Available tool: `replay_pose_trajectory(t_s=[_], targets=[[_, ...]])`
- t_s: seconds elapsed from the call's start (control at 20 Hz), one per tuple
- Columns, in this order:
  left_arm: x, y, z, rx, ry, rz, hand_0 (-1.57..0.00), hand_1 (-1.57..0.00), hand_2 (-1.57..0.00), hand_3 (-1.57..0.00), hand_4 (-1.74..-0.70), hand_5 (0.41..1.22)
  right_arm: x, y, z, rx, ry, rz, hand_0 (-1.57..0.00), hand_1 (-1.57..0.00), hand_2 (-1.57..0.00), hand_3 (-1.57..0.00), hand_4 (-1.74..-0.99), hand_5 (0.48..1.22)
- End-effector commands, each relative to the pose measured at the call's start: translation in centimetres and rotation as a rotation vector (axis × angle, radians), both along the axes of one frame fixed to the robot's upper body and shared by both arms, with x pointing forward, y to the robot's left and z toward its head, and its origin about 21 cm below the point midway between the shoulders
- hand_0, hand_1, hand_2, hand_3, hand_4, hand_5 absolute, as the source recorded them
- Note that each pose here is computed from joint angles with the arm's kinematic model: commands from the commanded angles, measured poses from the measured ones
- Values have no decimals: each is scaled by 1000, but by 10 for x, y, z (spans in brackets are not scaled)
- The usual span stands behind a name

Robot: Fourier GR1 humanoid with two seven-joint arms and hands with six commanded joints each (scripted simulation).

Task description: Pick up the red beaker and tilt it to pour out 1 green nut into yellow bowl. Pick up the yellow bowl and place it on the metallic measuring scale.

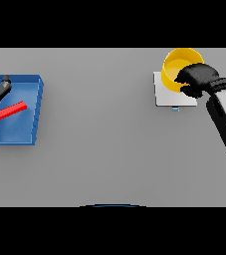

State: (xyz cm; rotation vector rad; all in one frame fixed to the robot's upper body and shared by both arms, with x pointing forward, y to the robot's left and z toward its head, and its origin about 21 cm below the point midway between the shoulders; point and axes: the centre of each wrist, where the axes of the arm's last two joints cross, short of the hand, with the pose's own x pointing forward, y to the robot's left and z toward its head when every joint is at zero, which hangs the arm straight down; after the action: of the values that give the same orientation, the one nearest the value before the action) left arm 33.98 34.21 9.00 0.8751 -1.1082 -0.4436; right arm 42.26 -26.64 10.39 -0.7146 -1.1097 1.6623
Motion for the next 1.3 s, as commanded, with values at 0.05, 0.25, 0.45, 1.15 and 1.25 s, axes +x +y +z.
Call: replay_pose_trajectory(t_s=[0.05, 0.25, 0.45, 1.15, 1.25], targets=[[0, -1, -3, 5, 5, 3, 1, 1, 1, 1, -722, 679, 1, -6, -8, 2, 17, -17, -1571, -1571, -1397, -1352, -1741, 1221], [0, 0, -2, 2, 7, -1, 1, 1, 1, 1, -727, 675, 2, -9, -20, 35, 31, -17, -1571, -1571, -1354, -1369, -1741, 1221], [2, -3, -2, 14, 10, -4, 1, 1, 1, 1, -722, 668, 3, -10, -26, 57, 45, -10, -1464, -1571, -1335, -1451, -1741, 1221], [4, 0, -5, 15, 13, 6, 1, 1, 1, 1, -722, 664, 4, -1, -22, 13, 61, 42, -165, -147, -195, -394, -1546, 856], [3, 1, -7, 11, 7, 2, 1, 1, 1, 1, -725, 664, 3, -5, -25, 26, 60, 48, -105, -94, -124, -328, -1537, 822]])
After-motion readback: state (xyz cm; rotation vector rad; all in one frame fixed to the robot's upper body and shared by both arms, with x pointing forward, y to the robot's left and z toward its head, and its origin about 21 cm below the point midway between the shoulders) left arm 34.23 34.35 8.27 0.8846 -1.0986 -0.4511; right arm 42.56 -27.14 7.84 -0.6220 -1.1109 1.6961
